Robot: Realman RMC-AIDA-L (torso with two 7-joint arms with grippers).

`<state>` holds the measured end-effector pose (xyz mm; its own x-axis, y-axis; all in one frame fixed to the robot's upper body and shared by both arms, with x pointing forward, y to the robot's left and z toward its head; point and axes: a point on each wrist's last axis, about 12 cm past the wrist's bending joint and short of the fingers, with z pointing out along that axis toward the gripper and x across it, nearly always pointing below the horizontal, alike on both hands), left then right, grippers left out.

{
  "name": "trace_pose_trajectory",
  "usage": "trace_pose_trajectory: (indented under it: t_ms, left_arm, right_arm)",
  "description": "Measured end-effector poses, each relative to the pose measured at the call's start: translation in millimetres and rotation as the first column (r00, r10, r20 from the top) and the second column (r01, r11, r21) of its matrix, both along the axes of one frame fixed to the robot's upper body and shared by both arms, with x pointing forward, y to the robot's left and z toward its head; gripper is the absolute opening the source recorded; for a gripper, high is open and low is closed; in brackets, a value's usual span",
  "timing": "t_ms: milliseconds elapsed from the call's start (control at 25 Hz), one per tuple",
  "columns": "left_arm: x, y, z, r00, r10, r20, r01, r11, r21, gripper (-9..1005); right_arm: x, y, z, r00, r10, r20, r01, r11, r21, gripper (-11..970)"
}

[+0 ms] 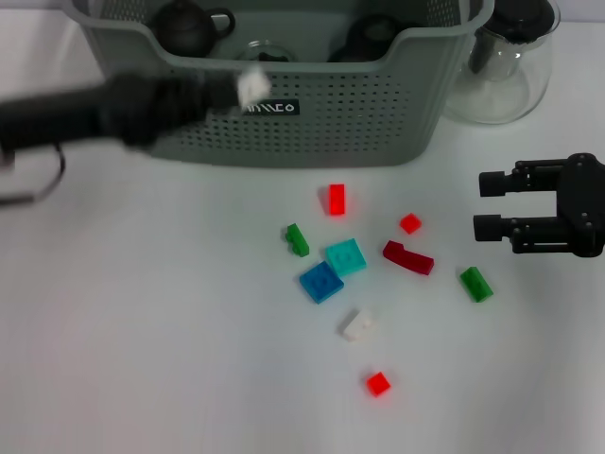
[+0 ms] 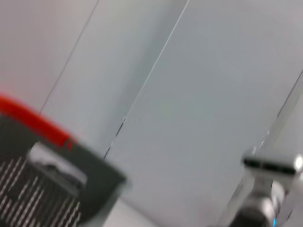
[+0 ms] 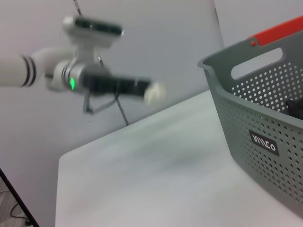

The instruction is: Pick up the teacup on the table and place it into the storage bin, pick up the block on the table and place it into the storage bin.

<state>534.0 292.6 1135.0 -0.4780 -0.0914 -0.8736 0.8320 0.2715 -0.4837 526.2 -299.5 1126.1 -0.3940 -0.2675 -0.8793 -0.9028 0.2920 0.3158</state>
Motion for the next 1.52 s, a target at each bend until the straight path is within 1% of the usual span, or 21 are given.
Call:
trace_pose_trajectory:
  t_ms: [120, 160, 240, 320, 400, 480, 520, 560, 640, 760, 800, 840, 920, 1000, 1080, 1160, 1240, 1280, 1400, 1480, 1520]
  left_arm:
    - [30.2, -9.9, 39.4, 0.999, -0.003, 0.036, 0.003, 1.000, 0.008, 202]
    - [35.5, -11.5, 45.8, 0.999, 0.005, 0.041, -0.005, 1.000, 0.013, 204]
    - [64.8, -23.0, 76.3, 0.996, 0.059, 0.072, -0.065, 0.994, 0.089, 210]
    - [86.7, -34.4, 95.9, 0.992, 0.101, 0.081, -0.113, 0.978, 0.176, 215]
    - [108.1, -50.5, 112.2, 0.986, 0.141, 0.090, -0.162, 0.941, 0.296, 220]
    - [127.1, -70.8, 122.0, 0.977, 0.183, 0.109, -0.213, 0.877, 0.430, 225]
    - [133.5, -78.0, 122.7, 0.972, 0.205, 0.113, -0.234, 0.844, 0.483, 228]
    - [141.1, -88.7, 121.5, 0.966, 0.228, 0.122, -0.256, 0.791, 0.556, 230]
    - [150.8, -105.4, 116.0, 0.958, 0.255, 0.129, -0.275, 0.703, 0.656, 235]
    - [158.4, -127.6, 101.2, 0.956, 0.265, 0.129, -0.269, 0.601, 0.753, 243]
    - [159.1, -131.0, 97.5, 0.955, 0.269, 0.128, -0.267, 0.584, 0.766, 246]
    - [161.0, -137.5, 89.9, 0.949, 0.287, 0.128, -0.272, 0.544, 0.794, 248]
    - [162.1, -144.1, 81.0, 0.944, 0.303, 0.129, -0.273, 0.501, 0.821, 254]
    - [161.8, -150.2, 74.1, 0.945, 0.301, 0.133, -0.269, 0.478, 0.836, 259]
    - [160.5, -154.5, 72.3, 0.947, 0.293, 0.132, -0.266, 0.482, 0.835, 264]
    - [158.8, -155.3, 75.0, 0.949, 0.291, 0.124, -0.262, 0.501, 0.825, 269]
    - [156.2, -152.6, 83.2, 0.949, 0.295, 0.114, -0.263, 0.539, 0.800, 274]
    - [153.8, -149.2, 89.1, 0.948, 0.298, 0.111, -0.270, 0.570, 0.776, 277]
    - [134.3, -121.8, 117.0, 0.944, 0.299, 0.141, -0.322, 0.734, 0.597, 417]
    - [108.5, -92.1, 127.9, 0.943, 0.267, 0.197, -0.327, 0.848, 0.416, 511]
    - [96.8, -80.5, 130.8, 0.941, 0.250, 0.227, -0.317, 0.886, 0.340, 537]
  right_arm:
    - [0.1, 0.2, 0.1, 1.000, 0.000, -0.005, 0.000, 1.000, 0.000, 682]
    - [0.1, 0.2, 0.3, 1.000, 0.000, -0.005, 0.000, 1.000, 0.000, 682]
    - [0.2, 0.2, 0.5, 1.000, 0.000, -0.005, 0.000, 1.000, -0.001, 682]
    - [0.2, 0.3, 0.5, 1.000, 0.002, -0.005, -0.002, 1.000, -0.002, 682]
    - [0.2, 0.5, 0.4, 1.000, 0.003, -0.006, -0.003, 1.000, -0.003, 683]
    - [0.4, 0.6, 0.5, 1.000, 0.004, -0.006, -0.004, 1.000, -0.003, 683]
    - [0.5, 0.9, 0.6, 1.000, 0.004, -0.005, -0.004, 1.000, -0.003, 683]
    - [0.5, 1.0, 0.5, 1.000, 0.004, -0.005, -0.004, 1.000, -0.002, 682]
    - [0.8, 1.3, 0.8, 1.000, 0.003, -0.004, -0.003, 1.000, -0.001, 681]
    - [1.6, 1.4, 1.4, 1.000, 0.002, -0.002, -0.002, 1.000, 0.001, 680]
    - [1.7, 1.4, 1.5, 1.000, 0.002, -0.001, -0.002, 1.000, 0.001, 681]
    - [1.9, 1.4, 1.8, 1.000, 0.002, 0.000, -0.002, 1.000, 0.000, 682]
    - [2.0, 1.4, 2.0, 1.000, 0.002, 0.000, -0.002, 1.000, 0.000, 682]
    - [1.9, 1.5, 1.6, 1.000, 0.002, -0.002, -0.002, 1.000, 0.002, 683]
    - [1.8, 1.5, 1.5, 1.000, 0.002, -0.003, -0.002, 1.000, 0.002, 682]
    - [1.8, 1.5, 1.5, 1.000, 0.002, -0.004, -0.002, 1.000, 0.002, 681]
    - [1.8, 1.3, 1.5, 1.000, 0.002, -0.004, -0.002, 1.000, 0.001, 682]
    - [1.8, 1.1, 1.6, 1.000, 0.002, -0.004, -0.002, 1.000, 0.001, 682]
    - [1.7, 0.8, 1.7, 1.000, 0.002, -0.004, -0.002, 1.000, 0.001, 683]
    - [1.5, 0.6, 1.5, 1.000, 0.000, -0.004, 0.000, 1.000, 0.002, 683]
    - [1.2, 0.9, 1.2, 1.000, 0.000, -0.004, 0.000, 1.000, 0.004, 682]
